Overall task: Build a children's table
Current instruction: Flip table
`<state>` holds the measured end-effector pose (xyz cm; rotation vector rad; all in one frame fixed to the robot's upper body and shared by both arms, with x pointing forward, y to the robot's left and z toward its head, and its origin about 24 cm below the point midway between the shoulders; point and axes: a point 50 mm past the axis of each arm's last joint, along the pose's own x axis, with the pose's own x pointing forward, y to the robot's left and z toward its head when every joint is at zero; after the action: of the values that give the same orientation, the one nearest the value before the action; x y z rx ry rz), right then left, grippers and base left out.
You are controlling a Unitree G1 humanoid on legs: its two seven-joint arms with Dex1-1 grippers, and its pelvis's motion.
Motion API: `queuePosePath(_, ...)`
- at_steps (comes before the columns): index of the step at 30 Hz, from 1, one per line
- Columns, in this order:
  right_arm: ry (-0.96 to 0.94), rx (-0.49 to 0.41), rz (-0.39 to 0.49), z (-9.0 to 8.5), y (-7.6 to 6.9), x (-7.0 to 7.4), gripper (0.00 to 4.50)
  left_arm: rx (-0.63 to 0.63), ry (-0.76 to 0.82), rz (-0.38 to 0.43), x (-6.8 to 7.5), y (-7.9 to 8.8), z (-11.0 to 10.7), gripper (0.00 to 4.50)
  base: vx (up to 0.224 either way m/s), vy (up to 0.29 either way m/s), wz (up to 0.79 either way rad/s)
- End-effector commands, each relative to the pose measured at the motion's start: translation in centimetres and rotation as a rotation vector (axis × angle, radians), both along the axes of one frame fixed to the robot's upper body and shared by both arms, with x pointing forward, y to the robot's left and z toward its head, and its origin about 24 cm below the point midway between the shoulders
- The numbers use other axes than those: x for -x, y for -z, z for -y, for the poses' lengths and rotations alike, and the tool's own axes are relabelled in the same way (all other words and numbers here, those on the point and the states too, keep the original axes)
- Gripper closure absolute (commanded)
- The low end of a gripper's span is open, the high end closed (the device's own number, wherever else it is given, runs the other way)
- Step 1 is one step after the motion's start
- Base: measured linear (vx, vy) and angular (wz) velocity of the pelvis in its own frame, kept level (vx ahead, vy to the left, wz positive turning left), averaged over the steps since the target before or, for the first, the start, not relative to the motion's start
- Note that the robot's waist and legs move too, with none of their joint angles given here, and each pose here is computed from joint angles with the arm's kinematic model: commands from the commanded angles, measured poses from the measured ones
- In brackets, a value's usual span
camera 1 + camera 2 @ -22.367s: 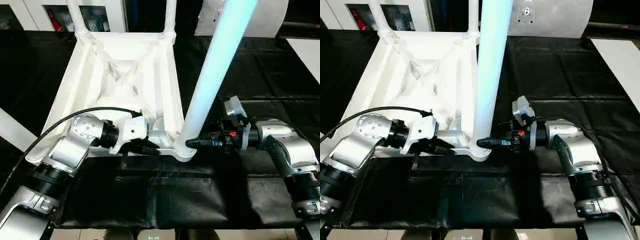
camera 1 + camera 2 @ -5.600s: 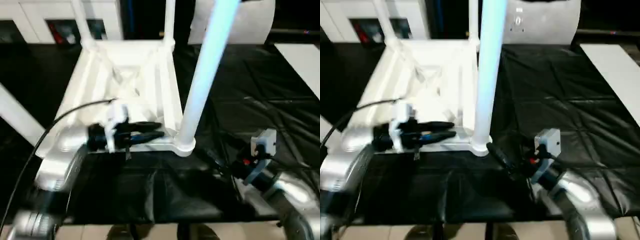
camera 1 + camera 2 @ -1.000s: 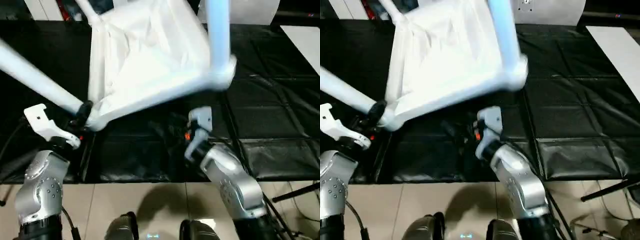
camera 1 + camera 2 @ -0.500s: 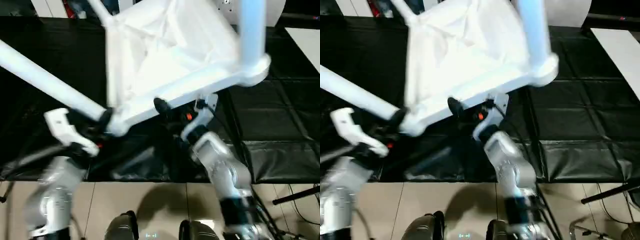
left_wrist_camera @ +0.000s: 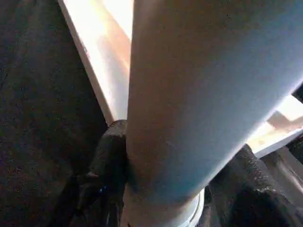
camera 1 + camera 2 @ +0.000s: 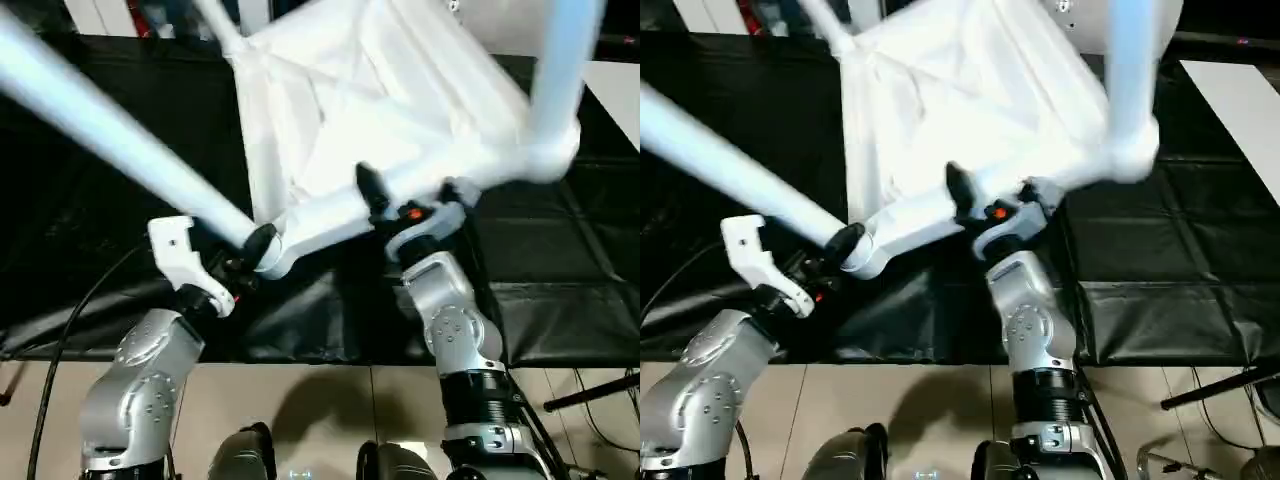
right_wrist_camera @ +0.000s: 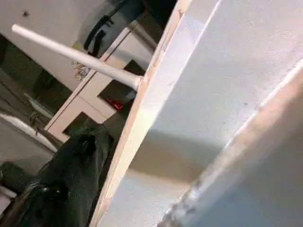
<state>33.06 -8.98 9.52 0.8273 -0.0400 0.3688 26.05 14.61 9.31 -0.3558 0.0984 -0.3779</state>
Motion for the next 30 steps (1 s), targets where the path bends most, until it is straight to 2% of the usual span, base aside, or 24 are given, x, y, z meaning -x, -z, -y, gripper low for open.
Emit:
queuePosePath(1, -0.083, -0.157, 0.086, -4.2, -3.3, -0.1, 0.80, 0.059, 0.121, -0.124, 0.8, 2.3, 2.2, 2.43, 0.000, 0.000, 0.00)
queuePosePath(7, -0.100, -0.194, 0.094, -4.4, -3.4, 0.0, 1.30, 0.031, 0.138, -0.119, 0.9, 2.5, 2.6, 2.43, 0.000, 0.000, 0.00)
queuePosePath(15, -0.113, -0.198, 0.098, -4.5, -3.5, 0.0, 1.97, 0.018, 0.134, -0.116, 0.9, 2.6, 2.5, 2.43, 0.000, 0.000, 0.00)
queuePosePath(22, -0.104, -0.199, 0.101, -4.4, -3.6, -0.2, 2.25, -0.028, 0.144, -0.109, 0.9, 2.6, 2.3, 2.43, 0.000, 0.000, 0.00)
queuePosePath(23, -0.104, -0.199, 0.101, -4.4, -3.6, -0.2, 2.26, -0.028, 0.144, -0.109, 0.9, 2.6, 2.3, 2.08, 0.000, 0.000, 0.00)
queuePosePath(25, -0.087, -0.191, 0.107, -4.0, -3.7, -0.4, 2.28, -0.060, 0.181, -0.087, 1.1, 2.5, 2.1, 1.73, 0.000, 0.000, 0.00)
queuePosePath(27, -0.070, -0.185, 0.112, -3.6, -3.9, -0.5, 2.29, -0.064, 0.195, -0.075, 1.2, 2.3, 1.9, 1.73, 0.000, 0.000, 0.00)
queuePosePath(30, 0.009, -0.174, 0.117, -1.7, -4.4, -1.4, 2.31, -0.066, 0.176, -0.053, 1.3, 2.0, 0.5, 1.73, 0.000, 0.000, 0.00)
